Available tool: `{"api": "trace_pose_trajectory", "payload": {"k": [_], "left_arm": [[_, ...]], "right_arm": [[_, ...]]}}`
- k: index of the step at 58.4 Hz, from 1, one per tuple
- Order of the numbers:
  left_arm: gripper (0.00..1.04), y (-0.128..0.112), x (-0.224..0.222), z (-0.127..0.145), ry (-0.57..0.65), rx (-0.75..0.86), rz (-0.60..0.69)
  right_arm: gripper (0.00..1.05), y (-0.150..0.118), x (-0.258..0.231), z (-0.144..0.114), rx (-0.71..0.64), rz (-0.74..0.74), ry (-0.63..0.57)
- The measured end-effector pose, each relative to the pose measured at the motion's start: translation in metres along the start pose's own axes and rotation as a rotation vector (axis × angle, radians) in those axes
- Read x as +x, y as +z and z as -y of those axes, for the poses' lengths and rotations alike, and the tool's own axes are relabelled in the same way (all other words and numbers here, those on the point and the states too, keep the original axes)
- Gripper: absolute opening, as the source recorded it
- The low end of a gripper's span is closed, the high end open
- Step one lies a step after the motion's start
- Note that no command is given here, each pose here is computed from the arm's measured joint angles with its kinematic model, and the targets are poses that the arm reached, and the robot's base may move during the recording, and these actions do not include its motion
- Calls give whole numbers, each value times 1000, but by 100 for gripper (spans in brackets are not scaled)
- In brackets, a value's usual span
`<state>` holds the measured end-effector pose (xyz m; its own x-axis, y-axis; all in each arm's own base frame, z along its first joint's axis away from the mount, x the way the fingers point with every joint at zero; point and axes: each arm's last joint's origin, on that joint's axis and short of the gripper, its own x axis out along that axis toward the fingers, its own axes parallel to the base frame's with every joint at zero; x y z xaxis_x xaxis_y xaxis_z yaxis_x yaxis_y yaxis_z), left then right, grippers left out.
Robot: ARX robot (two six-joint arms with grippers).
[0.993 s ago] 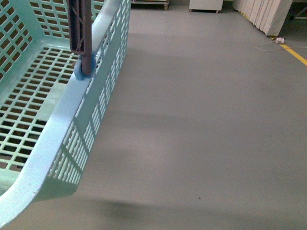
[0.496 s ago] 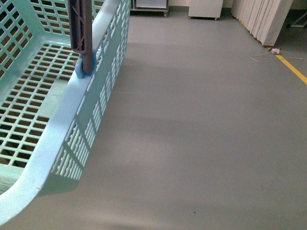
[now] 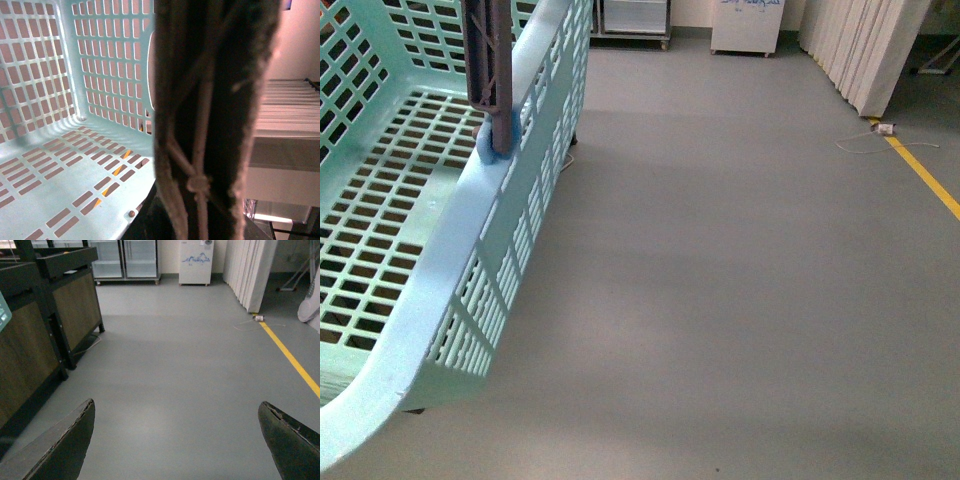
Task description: Pick lemon and mango into basket
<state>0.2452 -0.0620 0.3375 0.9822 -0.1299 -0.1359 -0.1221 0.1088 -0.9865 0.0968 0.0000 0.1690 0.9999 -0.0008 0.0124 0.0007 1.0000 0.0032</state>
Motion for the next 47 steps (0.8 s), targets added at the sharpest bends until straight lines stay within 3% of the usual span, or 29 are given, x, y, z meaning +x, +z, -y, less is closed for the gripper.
{"api": "trace_pose_trajectory", "payload": {"k": [47], "left_arm": [[6,0,0,0,0,0,0]], "right_arm": [[96,0,0,0,0,0,0]]}}
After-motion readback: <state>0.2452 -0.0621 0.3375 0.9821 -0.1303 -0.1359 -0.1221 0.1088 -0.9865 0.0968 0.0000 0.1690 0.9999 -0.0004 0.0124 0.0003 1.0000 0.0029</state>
